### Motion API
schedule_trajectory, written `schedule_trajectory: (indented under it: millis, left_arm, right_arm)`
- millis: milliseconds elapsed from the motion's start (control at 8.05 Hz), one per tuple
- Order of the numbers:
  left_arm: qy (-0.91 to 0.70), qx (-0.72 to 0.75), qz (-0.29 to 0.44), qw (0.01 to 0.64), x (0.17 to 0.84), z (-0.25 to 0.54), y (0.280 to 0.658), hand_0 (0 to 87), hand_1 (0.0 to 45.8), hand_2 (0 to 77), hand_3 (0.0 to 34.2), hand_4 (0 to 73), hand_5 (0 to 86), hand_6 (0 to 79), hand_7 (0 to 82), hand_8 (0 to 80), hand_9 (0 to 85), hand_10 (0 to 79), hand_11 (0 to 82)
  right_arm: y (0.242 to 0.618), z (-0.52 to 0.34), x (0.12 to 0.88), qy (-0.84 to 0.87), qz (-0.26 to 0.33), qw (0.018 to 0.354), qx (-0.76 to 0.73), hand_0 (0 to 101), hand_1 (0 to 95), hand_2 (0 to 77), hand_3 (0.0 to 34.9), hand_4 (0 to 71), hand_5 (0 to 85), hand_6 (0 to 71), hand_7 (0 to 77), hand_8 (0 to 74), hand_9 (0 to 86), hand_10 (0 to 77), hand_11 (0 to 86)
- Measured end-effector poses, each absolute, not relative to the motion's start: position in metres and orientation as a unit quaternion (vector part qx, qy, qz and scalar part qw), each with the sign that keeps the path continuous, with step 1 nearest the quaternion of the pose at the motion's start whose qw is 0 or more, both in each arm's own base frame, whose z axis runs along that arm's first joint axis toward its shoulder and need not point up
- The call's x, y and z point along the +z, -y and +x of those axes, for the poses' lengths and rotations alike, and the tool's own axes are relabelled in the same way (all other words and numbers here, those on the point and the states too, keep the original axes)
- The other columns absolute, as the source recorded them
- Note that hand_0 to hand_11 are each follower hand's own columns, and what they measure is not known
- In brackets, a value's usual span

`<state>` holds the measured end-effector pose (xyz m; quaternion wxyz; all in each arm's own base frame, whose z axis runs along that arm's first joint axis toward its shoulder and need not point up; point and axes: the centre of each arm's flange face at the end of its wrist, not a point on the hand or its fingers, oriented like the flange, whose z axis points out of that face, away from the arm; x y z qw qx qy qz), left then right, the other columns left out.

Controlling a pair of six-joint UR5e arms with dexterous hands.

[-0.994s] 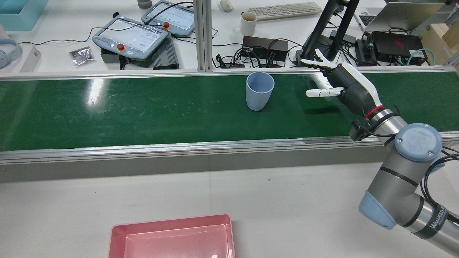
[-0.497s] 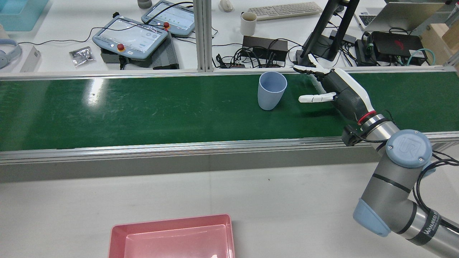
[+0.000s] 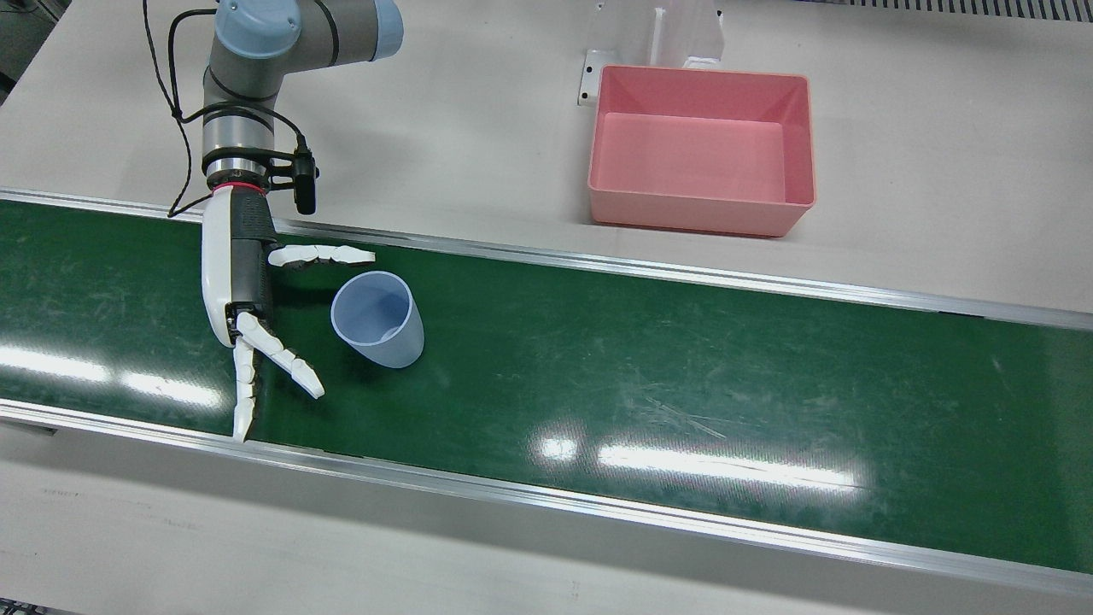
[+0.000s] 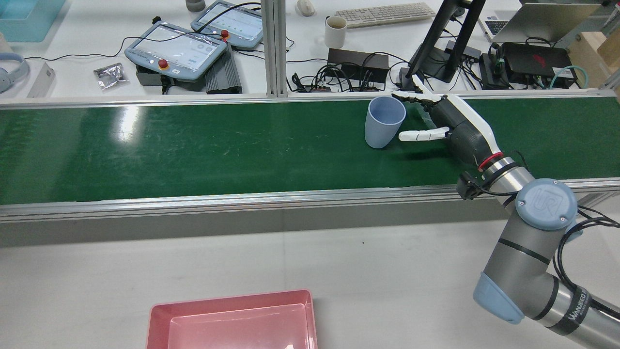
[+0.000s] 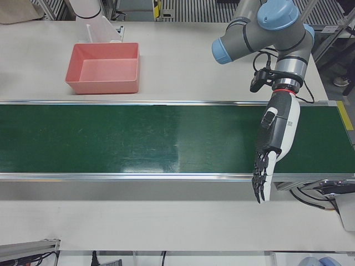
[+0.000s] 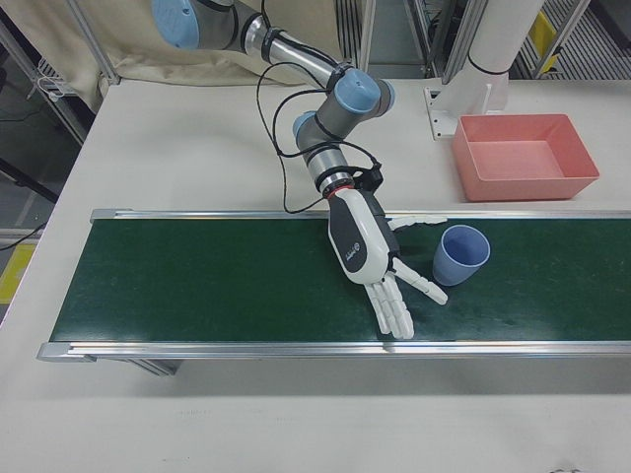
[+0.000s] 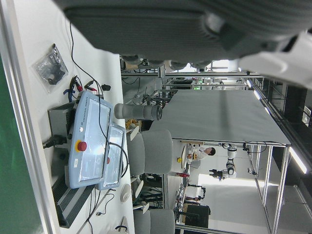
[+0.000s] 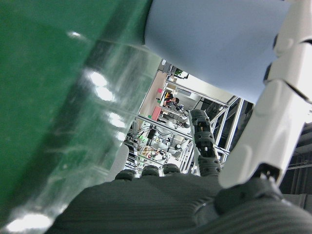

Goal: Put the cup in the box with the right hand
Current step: 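Close the right hand around the light blue cup on the belt, then lift the cup and carry it toward the pink box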

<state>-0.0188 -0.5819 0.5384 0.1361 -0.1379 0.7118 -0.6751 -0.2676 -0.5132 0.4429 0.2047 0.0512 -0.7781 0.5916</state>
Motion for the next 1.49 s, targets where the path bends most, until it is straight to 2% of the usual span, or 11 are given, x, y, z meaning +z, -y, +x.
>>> schedule_trajectory:
  millis: [746, 870, 994, 1119, 1243, 1367, 1492]
  left_arm:
    - [-0.712, -0.675, -0.138, 0.136, 0.538, -0.019, 0.582, 0.0, 0.5, 0.5, 0.0, 0.0, 0.0, 0.0, 0.0, 0.0, 0.0, 0.0, 0.0]
    - [-0.712, -0.675, -0.138, 0.136, 0.538, -0.019, 0.582, 0.0, 0.5, 0.5, 0.0, 0.0, 0.0, 0.0, 0.0, 0.0, 0.0, 0.0, 0.0]
    - [-0.712, -0.675, -0.138, 0.136, 0.538, -0.019, 0.582, 0.0, 0.5, 0.5, 0.0, 0.0, 0.0, 0.0, 0.0, 0.0, 0.0, 0.0, 0.0]
    - [-0.712, -0.675, -0.138, 0.136, 0.538, -0.019, 0.582, 0.0, 0.5, 0.5, 0.0, 0.0, 0.0, 0.0, 0.0, 0.0, 0.0, 0.0, 0.0]
    - [-0.712, -0.675, -0.138, 0.136, 0.538, -0.019, 0.582, 0.0, 0.5, 0.5, 0.0, 0.0, 0.0, 0.0, 0.0, 0.0, 0.0, 0.0, 0.0]
    - [-0.712, -0.675, -0.138, 0.136, 0.538, -0.019, 0.582, 0.0, 0.5, 0.5, 0.0, 0.0, 0.0, 0.0, 0.0, 0.0, 0.0, 0.0, 0.0]
    - [-0.712, -0.675, -0.138, 0.136, 0.538, -0.019, 0.582, 0.0, 0.5, 0.5, 0.0, 0.0, 0.0, 0.0, 0.0, 0.0, 0.0, 0.0, 0.0]
  right_arm:
    - [0.511, -0.272, 0.443, 0.779, 0.047, 0.204, 0.591, 46, 13.1, 11.4, 0.0, 12.5, 2.2, 1.6, 2.2, 0.5, 2.2, 0.0, 1.1]
    - [0.511, -0.273, 0.443, 0.779, 0.047, 0.204, 0.591, 47, 12.5, 14.7, 0.0, 12.5, 2.2, 1.6, 1.6, 0.5, 2.2, 0.0, 1.1]
    - [0.511, -0.273, 0.444, 0.778, 0.047, 0.205, 0.592, 47, 12.5, 14.7, 0.0, 12.5, 2.2, 1.6, 1.6, 0.5, 2.2, 0.0, 1.1]
    - [0.511, -0.272, 0.444, 0.778, 0.049, 0.202, 0.593, 44, 19.6, 21.3, 0.0, 11.5, 2.2, 3.8, 12.5, 0.5, 2.2, 0.0, 1.1]
    - [0.511, -0.271, 0.443, 0.778, 0.052, 0.198, 0.594, 37, 16.9, 25.6, 0.0, 18.0, 2.2, 6.0, 21.8, 2.2, 10.4, 0.0, 1.1]
    - [0.511, -0.270, 0.436, 0.782, 0.051, 0.189, 0.592, 31, 15.3, 26.7, 0.0, 20.7, 5.5, 9.8, 33.8, 13.6, 21.8, 0.0, 1.1]
    - [0.510, -0.261, 0.418, 0.792, 0.050, 0.174, 0.583, 31, 12.5, 27.8, 0.0, 27.8, 5.5, 16.4, 48.5, 25.6, 33.8, 7.1, 1.1]
